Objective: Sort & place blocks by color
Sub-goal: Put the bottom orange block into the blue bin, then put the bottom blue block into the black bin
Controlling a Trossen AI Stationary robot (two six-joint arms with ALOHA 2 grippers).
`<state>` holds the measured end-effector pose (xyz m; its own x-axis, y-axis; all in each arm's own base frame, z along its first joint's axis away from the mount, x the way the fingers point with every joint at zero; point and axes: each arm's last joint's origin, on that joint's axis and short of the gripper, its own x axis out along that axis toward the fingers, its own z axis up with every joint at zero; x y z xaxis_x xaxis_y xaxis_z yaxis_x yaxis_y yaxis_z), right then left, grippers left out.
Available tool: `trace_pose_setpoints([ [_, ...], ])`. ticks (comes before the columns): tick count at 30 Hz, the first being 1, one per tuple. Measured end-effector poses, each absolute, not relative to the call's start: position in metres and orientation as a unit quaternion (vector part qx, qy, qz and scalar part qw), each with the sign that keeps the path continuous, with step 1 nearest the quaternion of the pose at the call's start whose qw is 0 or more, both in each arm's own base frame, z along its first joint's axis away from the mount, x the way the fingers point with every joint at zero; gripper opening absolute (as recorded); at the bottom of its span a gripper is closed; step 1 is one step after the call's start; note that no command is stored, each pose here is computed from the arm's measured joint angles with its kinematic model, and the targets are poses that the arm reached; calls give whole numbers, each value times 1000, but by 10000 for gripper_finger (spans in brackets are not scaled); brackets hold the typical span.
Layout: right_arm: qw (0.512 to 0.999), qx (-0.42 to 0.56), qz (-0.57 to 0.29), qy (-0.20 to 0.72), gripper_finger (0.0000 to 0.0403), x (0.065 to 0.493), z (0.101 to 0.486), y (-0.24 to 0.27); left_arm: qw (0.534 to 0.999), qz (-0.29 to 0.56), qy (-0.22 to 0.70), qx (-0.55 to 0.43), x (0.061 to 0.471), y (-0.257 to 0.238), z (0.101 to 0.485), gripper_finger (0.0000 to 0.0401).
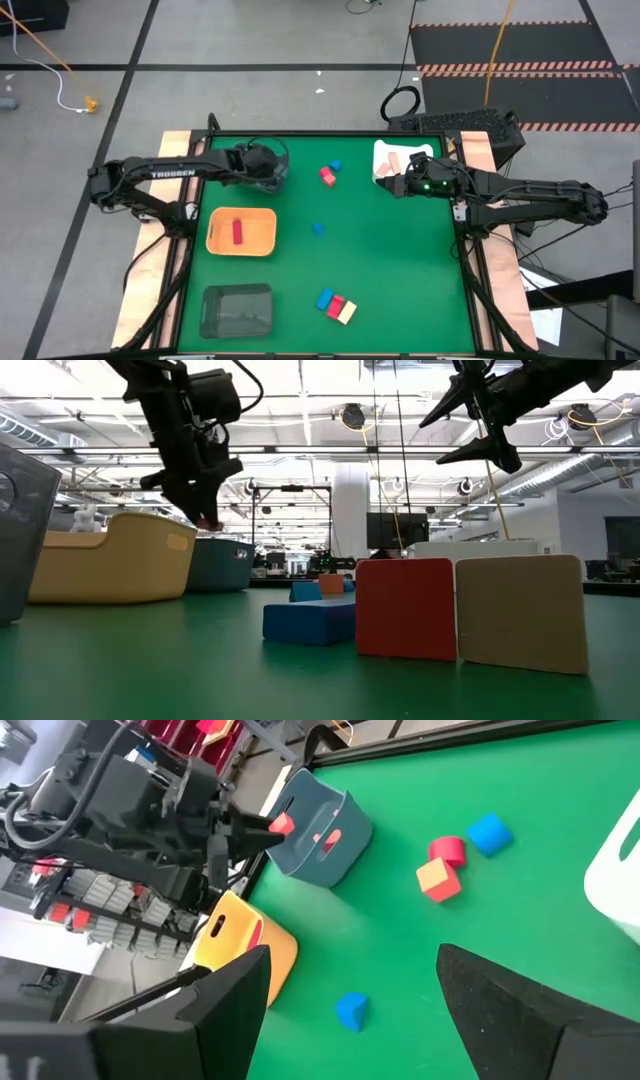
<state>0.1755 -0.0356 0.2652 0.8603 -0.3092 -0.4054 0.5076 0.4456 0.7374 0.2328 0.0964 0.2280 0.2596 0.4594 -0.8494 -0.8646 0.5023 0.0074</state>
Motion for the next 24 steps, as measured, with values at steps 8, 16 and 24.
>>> trace_pose_setpoints([
  [8, 844, 467, -242, 106, 279, 175, 265, -36, 747, 447, 422, -254, 229, 104, 228, 161],
  [16, 844, 467, -242, 107, 279, 175, 265, -36, 745, 453, 414, -262, 228, 107, 228, 184],
  [24, 844, 467, -242, 106, 279, 175, 265, -36, 765, 429, 396, -272, 235, 102, 231, 185],
])
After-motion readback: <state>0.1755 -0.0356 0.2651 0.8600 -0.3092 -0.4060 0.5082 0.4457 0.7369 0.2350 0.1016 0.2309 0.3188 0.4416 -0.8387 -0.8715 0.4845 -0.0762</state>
